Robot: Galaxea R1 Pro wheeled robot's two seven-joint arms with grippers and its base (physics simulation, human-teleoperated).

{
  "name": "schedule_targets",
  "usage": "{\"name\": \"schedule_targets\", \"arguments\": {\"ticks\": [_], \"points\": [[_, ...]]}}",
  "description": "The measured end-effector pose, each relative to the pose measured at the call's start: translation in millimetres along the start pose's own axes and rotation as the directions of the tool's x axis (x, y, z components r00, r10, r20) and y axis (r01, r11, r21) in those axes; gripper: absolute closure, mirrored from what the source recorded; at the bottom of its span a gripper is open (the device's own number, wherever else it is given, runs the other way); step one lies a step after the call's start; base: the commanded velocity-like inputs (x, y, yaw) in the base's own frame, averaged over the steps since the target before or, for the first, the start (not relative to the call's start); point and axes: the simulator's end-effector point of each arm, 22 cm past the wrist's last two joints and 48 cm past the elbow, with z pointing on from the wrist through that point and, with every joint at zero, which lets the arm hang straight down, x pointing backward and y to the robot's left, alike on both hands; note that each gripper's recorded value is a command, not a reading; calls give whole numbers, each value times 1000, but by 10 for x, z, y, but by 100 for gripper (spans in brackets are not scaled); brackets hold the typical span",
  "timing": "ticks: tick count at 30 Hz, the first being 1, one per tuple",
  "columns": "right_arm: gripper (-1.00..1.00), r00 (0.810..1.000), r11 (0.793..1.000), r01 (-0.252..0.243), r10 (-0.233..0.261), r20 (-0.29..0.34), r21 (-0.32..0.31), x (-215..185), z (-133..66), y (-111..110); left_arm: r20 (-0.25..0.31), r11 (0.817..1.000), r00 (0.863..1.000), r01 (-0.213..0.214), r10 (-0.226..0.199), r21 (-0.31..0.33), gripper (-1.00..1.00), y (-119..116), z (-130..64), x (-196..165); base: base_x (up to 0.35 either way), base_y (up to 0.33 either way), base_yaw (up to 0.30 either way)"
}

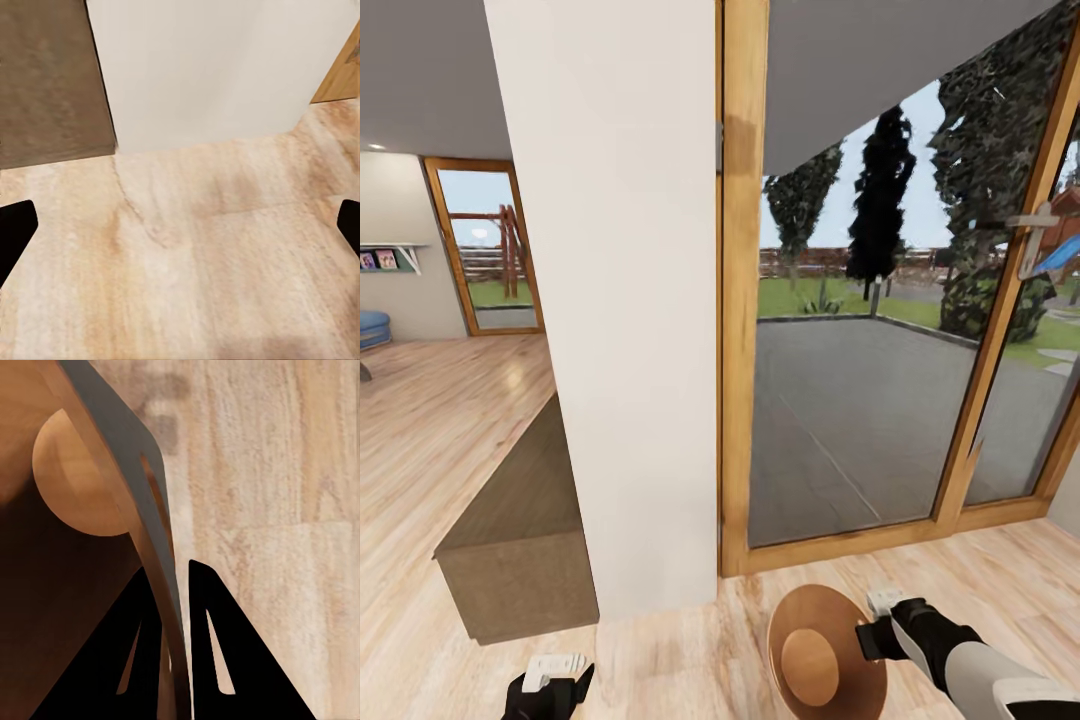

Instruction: Put the three can of soda from the living room inside the tash can in the kitchen.

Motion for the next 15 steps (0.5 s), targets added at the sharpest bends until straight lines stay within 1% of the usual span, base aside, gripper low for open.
{"name": "schedule_targets", "arguments": {"ticks": [3, 4, 5, 7, 8, 10, 11, 13, 15], "points": [[100, 1000, 1000, -4, 4, 1, -5, 59, -19, 11, -1, 1000, 1000, 0, 0, 0, -100, -3, -25, -60, 0, 0, 0], [100, 1000, 1000, 13, -13, 12, -2, 66, -20, 8, -1, 1000, 1000, 0, 0, 0, -100, -4, -34, -79, 0, 0, 0], [100, 999, 1000, 27, -27, 28, 3, 25, -37, -3, -1, 1000, 1000, 0, 0, 1, -100, -5, -42, -99, 0, 0, 0], [100, 997, 1000, 11, -10, 79, -6, -65, -65, 16, -1, 1000, 1000, 0, 0, 1, -100, -8, -60, -138, 0, 0, 0], [100, 996, 1000, 3, -2, 91, -10, -83, -79, 22, -2, 1000, 1000, 0, 0, 1, -100, -9, -69, -158, 0, 0, 0], [100, 995, 1000, 31, -31, 95, -3, -67, -98, 17, -2, 1000, 1000, 0, 0, 1, -100, -11, -85, -196, 0, 0, 0], [100, 995, 999, 37, -37, 98, -2, -65, -109, 17, -3, 1000, 1000, 0, 0, 1, -100, -12, -94, -215, 0, 0, 0], [100, 993, 1000, 26, -25, 111, -5, -83, -140, 11, -3, 1000, 1000, 0, 1, 1, -100, -14, -112, -255, 0, 0, 0], [100, 993, 1000, 31, -30, 116, -2, -87, -168, -2, -3, 1000, 1000, -1, 1, 1, -100, -15, -129, -294, 0, 0, 0]]}}
